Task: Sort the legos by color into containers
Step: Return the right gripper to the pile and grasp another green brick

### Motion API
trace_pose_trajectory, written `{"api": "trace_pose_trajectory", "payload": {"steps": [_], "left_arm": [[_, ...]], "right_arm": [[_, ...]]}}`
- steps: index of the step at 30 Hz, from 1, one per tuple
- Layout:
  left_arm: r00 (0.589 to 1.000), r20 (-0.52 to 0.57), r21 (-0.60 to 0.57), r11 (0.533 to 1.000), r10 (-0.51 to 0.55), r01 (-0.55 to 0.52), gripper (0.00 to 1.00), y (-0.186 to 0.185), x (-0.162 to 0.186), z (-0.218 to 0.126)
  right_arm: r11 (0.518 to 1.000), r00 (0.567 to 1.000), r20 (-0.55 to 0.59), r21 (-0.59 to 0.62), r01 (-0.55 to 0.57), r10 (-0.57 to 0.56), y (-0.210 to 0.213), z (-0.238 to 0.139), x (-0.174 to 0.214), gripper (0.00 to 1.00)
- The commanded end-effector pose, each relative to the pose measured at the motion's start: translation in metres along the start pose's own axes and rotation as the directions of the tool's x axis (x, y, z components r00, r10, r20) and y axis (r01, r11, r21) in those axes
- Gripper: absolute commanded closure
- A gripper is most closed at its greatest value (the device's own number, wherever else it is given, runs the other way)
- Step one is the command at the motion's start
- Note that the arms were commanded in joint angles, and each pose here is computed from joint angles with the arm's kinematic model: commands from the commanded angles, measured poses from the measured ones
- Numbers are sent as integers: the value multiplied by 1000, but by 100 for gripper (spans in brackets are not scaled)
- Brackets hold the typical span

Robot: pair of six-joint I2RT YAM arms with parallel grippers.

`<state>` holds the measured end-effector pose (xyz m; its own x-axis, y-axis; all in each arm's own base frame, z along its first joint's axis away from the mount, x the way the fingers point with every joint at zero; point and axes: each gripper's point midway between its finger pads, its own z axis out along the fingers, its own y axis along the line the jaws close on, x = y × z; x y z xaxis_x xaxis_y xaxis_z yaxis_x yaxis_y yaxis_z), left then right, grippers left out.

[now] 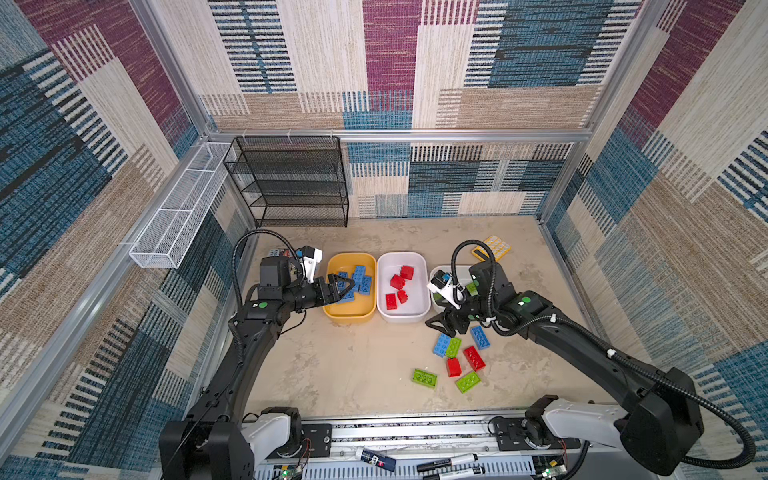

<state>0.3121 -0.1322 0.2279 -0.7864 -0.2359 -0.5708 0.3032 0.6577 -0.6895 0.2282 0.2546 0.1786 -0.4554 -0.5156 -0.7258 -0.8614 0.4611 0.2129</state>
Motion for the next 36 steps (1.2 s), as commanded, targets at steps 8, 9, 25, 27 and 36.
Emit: {"api": "trace_pose_trajectory", "payload": {"steps": [8, 9, 25, 27, 36], "left_arm": [[999, -21, -19, 999, 33, -33, 13, 4, 8, -1], [999, -22, -21, 999, 36, -37, 13, 4, 9, -2], [998, -45, -53, 997, 47, -50, 13, 11, 26, -6], [998, -47, -54, 997, 46, -48, 13, 11, 26, -6], [996, -64, -69, 996, 59, -64, 13, 13, 26, -7]], "right_arm": [[993, 950, -292, 64, -95, 110, 42, 49, 52, 22], [994, 943, -321, 86, -68, 92, 42, 52, 59, 22], [960, 762, -602, -31, 277, -239, 52, 71, 120, 22], [956, 732, -635, -38, 290, -247, 48, 73, 132, 22], [946, 695, -666, -48, 320, -269, 42, 86, 146, 33]]}}
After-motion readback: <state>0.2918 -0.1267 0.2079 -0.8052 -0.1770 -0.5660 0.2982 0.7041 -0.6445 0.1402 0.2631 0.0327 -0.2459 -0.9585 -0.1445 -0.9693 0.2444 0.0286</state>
